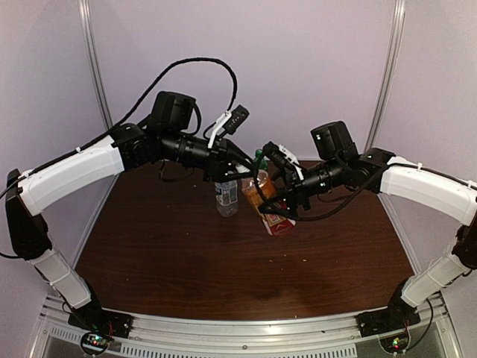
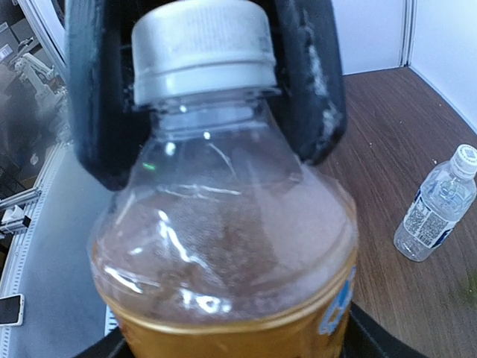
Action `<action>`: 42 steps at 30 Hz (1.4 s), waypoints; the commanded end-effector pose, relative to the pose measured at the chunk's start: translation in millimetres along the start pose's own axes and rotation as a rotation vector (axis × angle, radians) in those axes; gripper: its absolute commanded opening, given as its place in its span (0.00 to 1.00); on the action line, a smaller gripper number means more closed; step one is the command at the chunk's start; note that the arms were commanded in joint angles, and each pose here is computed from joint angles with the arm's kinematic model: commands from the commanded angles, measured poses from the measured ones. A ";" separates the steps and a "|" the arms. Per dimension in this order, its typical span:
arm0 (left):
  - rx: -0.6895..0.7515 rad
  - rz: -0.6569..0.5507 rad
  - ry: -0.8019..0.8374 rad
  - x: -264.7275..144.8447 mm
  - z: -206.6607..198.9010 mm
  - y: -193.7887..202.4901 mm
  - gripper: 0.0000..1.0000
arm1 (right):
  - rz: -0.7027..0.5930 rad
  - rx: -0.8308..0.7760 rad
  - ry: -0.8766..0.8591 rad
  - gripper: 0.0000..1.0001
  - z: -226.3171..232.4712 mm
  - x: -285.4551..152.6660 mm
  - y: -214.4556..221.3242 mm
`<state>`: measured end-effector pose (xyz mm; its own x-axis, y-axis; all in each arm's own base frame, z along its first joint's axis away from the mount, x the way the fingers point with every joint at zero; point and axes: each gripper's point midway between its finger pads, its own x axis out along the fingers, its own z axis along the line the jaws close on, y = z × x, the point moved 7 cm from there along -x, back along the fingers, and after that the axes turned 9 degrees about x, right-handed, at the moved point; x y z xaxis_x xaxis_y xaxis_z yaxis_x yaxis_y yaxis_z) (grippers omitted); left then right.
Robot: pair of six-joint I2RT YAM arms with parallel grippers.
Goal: Unscrew the bottle caps
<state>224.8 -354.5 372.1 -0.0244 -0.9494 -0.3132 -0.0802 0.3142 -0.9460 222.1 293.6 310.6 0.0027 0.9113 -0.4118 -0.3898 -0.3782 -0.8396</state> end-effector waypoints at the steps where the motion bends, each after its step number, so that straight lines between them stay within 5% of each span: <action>1: 0.055 -0.069 0.012 -5.0 -6.7 -14.3 0.00 | -0.023 -0.030 -0.039 0.69 7.1 -0.1 -1.5; 7: 0.065 -0.106 0.023 -7.9 -11.2 -13.6 0.02 | -0.033 -0.022 -0.071 0.52 9.2 1.3 2.7; 9: 0.072 -0.121 0.028 -9.5 -13.2 -13.8 0.12 | -0.037 -0.016 -0.087 0.49 10.6 1.1 2.9; 18: 0.130 -0.203 -0.004 -26.0 -24.2 -17.3 0.90 | -0.063 -0.012 -0.126 0.48 20.2 -5.5 1.4; 20: 0.143 -0.228 -0.006 -30.7 -26.6 -19.0 0.97 | -0.060 -0.005 -0.140 0.48 21.6 -5.6 3.8; 26: 0.116 -0.293 0.056 -33.0 -23.2 -24.2 0.96 | -0.086 0.008 -0.214 0.47 30.0 -8.0 4.3; 42: 0.011 -0.353 0.191 -17.2 -15.8 -25.7 0.54 | -0.141 -0.013 -0.273 0.46 37.0 -10.3 -1.1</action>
<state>211.5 -346.0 398.2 -0.1469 -0.9891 0.0071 -0.1177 0.0104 -0.9930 195.1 292.1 316.0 -0.1709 0.9568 -0.2353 -0.4308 -0.2873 -0.8555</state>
